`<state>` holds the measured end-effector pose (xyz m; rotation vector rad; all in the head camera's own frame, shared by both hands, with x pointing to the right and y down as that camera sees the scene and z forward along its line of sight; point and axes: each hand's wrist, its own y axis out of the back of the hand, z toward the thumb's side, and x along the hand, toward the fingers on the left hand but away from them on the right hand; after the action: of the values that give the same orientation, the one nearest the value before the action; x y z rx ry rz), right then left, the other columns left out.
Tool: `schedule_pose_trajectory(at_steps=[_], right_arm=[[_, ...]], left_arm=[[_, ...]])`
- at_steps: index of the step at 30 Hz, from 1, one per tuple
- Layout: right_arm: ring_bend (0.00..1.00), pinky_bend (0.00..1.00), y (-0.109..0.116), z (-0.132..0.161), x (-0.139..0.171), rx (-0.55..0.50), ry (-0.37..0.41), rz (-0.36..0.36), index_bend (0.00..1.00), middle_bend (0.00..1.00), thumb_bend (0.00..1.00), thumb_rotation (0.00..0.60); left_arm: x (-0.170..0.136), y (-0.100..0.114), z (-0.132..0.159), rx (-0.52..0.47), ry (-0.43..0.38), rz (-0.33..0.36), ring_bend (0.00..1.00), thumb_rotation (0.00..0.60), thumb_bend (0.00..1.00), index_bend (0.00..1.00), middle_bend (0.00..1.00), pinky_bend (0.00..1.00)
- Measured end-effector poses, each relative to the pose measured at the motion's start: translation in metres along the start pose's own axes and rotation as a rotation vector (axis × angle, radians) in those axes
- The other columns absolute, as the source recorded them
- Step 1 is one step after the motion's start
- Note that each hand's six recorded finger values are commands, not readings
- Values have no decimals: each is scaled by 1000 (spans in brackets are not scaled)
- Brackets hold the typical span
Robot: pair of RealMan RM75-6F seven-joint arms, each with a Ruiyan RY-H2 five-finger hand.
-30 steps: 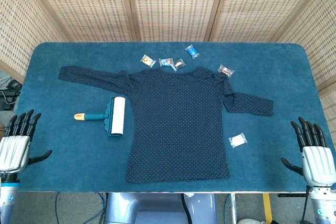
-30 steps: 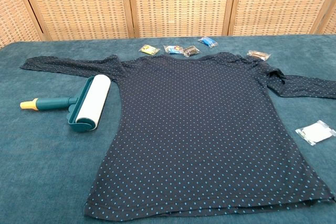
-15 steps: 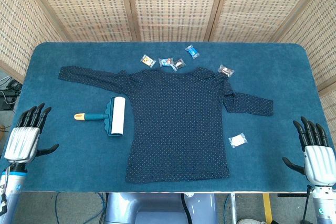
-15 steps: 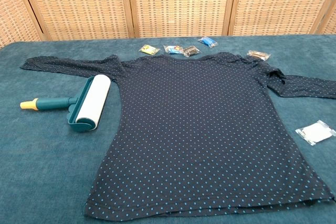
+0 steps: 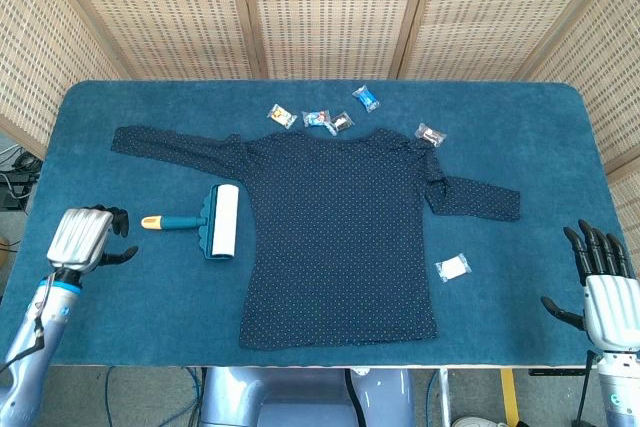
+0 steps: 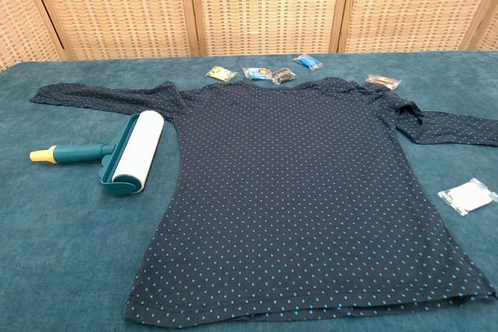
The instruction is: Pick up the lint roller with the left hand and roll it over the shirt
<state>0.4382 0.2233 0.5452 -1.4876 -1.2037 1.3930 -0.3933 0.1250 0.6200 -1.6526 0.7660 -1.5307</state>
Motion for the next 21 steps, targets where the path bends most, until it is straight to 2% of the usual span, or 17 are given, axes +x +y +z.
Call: schedule_pose_trajectory(at_steps=[4,8,13,18,21], right_arm=[[0,0,1,-3,-1,-4,-6,-9,50,0,108,600],[0,0,0,-5,-2,-6,-10,-13,56,0,107,600],[0,0,-2,-6,-4,-10,-10,-18,57,0,107,600],[0,0,-3,-5,-4,-7,-9,-18,64,0,108,600],[0,0,-3,-5,-4,-6,-6,-19,65,0,108,600]], left_arm=[[24,-2,2,17,11,-50,589,600,269,661,701,605],[42,-5,1,44,33,-80,589,600,268,459,701,604],[60,-10,-2,102,67,-113,589,600,267,355,701,605],[71,-19,1,130,78,-153,597,600,267,432,713,613],[75,-26,6,139,71,-180,601,600,266,435,717,614]])
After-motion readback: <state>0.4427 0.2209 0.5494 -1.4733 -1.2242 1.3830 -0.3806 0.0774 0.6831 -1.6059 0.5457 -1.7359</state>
